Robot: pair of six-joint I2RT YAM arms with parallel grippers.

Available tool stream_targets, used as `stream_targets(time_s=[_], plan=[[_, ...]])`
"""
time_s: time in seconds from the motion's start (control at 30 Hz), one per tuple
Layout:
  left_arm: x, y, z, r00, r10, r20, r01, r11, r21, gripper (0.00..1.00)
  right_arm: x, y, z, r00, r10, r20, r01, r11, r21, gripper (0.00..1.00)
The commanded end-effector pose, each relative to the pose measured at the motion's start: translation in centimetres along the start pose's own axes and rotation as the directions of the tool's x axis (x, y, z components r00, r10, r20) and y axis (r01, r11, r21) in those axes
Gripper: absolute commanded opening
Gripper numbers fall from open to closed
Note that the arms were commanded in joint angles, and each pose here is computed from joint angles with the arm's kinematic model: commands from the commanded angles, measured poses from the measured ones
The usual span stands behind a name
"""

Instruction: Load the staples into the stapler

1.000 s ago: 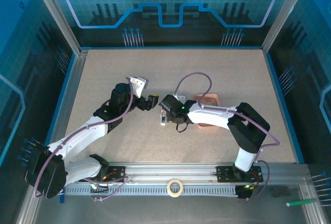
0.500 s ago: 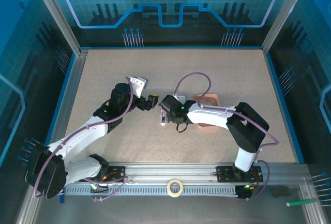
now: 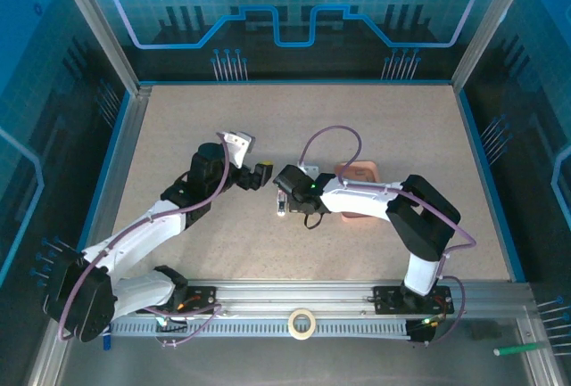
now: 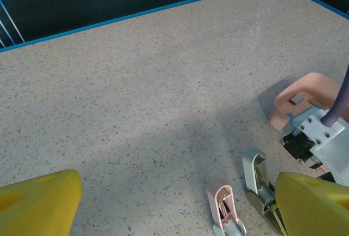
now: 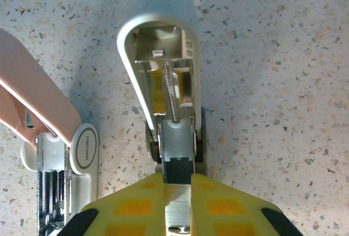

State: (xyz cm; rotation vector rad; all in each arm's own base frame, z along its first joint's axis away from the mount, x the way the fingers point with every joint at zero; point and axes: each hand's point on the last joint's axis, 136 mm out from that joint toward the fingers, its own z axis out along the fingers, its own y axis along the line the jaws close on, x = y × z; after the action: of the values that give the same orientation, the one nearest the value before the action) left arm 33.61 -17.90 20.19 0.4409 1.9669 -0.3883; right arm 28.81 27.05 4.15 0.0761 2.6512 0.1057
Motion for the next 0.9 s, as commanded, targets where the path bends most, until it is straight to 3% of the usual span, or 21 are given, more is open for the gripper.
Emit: stream_targets(time_s=[0.0,0.23,0.87], plan=[[-1.3,0.2,-0.4,1.0,0.001,0.03,-0.001,1.0,-0.002,0.92,-1.0,0.1,-0.7,0.999,-0.015,0.034,0.015,1.0,0.014,0.14],[-1.3,0.1,-0.4,1.0,0.001,0.029,-0.001,1.0,0.003,0.92,-1.9,-0.1,-1.9,0.997,-0.026,0.071,0.025,1.0,0.01,0.14],[-1.3,0.1,-0.3,1.0,0.001,0.026,-0.001,1.0,0.003,0.93,-0.6,-0.4,0.0,0.999,-0.036,0.014,0.036,0.999,0.029,0.14]])
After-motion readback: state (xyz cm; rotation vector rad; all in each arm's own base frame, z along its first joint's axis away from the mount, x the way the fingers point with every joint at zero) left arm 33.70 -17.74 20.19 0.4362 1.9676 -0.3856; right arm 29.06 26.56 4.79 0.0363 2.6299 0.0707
